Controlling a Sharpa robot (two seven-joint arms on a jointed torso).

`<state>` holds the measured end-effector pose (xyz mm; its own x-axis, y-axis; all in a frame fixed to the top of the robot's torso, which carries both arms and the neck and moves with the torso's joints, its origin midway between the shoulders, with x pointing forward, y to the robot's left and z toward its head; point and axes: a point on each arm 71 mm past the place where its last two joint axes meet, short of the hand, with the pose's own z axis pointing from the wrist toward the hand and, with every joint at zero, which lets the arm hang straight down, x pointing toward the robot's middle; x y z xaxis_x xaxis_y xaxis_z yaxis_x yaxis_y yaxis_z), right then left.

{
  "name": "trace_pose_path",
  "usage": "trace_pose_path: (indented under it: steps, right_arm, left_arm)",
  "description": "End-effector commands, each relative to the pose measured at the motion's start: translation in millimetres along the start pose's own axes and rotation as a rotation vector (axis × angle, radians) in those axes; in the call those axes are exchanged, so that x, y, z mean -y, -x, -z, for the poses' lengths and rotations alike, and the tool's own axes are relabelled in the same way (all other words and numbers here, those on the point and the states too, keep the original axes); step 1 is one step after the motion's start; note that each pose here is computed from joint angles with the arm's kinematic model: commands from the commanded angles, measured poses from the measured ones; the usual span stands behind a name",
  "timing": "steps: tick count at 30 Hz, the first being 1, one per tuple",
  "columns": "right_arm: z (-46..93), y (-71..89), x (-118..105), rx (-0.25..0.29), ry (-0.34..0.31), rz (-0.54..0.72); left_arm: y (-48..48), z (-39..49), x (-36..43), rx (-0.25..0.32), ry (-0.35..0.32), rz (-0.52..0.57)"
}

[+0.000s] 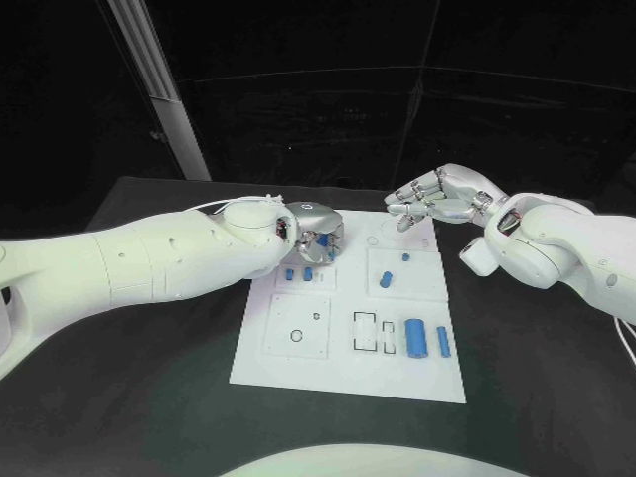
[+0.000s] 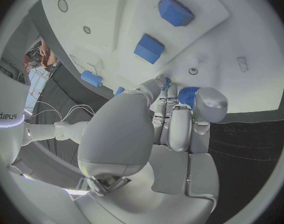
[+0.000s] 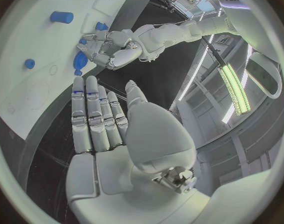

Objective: Assemble the parts on the task board

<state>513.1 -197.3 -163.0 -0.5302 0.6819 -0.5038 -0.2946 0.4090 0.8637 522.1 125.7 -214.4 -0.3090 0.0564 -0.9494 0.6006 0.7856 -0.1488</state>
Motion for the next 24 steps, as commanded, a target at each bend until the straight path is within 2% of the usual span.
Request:
trace_pose_path:
  steps: [1, 9, 15, 24]
  right_arm:
    - [-0.6, -0.2, -1.9, -0.008, 0.013, -0.005]
    - [-0.5, -0.1, -1.8, -0.007, 0.013, -0.005]
    - [-0.5, -0.1, -1.9, -0.007, 0.014, -0.004]
    - [-0.6, 0.9, -1.1, -0.004, 0.013, -0.003]
  left_arm:
    - [-4.5, 0.8, -3.1, -0.033, 0.021, -0.011]
    - [-3.7, 0.9, -1.9, -0.022, 0.014, -0.011]
    - [-0.7, 2.9, -0.8, 0.023, -0.003, -0.007]
    - [9.5, 12.3, 0.3, 0.095, -0.026, 0.027]
